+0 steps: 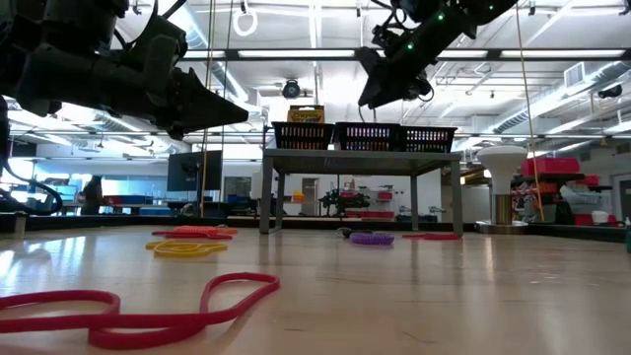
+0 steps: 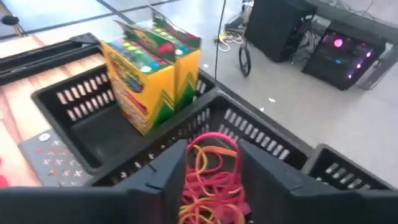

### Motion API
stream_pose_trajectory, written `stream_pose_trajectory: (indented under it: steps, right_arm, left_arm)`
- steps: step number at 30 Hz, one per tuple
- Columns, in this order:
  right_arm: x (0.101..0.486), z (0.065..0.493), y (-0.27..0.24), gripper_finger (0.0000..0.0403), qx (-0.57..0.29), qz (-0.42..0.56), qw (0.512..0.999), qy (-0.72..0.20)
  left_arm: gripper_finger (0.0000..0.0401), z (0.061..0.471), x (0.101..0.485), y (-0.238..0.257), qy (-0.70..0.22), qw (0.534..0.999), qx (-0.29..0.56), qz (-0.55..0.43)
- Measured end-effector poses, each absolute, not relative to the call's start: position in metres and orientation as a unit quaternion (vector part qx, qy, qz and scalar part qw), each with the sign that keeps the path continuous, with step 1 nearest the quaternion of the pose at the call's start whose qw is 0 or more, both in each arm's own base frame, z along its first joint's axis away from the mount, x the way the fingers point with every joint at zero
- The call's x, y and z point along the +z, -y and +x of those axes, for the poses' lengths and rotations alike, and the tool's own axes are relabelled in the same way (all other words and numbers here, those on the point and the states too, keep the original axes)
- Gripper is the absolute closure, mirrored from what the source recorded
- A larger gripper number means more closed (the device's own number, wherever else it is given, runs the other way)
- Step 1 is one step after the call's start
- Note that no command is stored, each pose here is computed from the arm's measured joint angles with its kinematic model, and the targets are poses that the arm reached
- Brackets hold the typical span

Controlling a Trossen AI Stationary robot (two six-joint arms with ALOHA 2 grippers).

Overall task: Sort rubber bands into baskets
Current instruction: Put the red rubber band into the middle black basket on the shelf

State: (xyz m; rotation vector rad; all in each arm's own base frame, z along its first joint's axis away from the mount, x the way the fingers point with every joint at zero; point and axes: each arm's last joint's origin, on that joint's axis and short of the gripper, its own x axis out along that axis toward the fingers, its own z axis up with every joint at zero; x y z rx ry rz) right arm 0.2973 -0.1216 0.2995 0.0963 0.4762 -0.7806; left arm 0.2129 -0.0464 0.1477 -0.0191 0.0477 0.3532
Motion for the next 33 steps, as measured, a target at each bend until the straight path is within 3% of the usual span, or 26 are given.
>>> stream_pose_trajectory:
  steps: [4, 8, 18, 24, 28, 33]
  right_arm:
    - [0.295, 0.298, 0.122, 0.0296, -0.378, 0.061, 0.893, -0.237]
    - [0.293, 0.298, 0.126, 0.0294, -0.391, 0.092, 0.888, -0.223]
    - [0.301, 0.28, 0.17, 0.0166, -0.407, 0.321, 0.845, -0.133]
    - [0.305, 0.267, 0.187, 0.0115, -0.414, 0.378, 0.816, -0.14]
    - [0.308, 0.273, 0.178, 0.0106, -0.372, 0.341, 0.847, -0.169]
    - [0.308, 0.29, 0.148, 0.0105, -0.345, 0.162, 0.895, -0.233]
  left_arm:
    - [0.0392, 0.213, 0.148, 0.046, -0.023, 0.984, 0.176, -0.012]
    - [0.0392, 0.213, 0.148, 0.047, -0.022, 0.985, 0.17, -0.017]
    - [0.0392, 0.213, 0.148, 0.047, -0.018, 0.986, 0.165, -0.032]
    - [0.0392, 0.213, 0.148, 0.047, -0.014, 0.985, 0.164, -0.055]
    - [0.0392, 0.213, 0.148, 0.047, -0.013, 0.984, 0.164, -0.062]
    - [0.0392, 0.213, 0.148, 0.047, -0.011, 0.984, 0.164, -0.072]
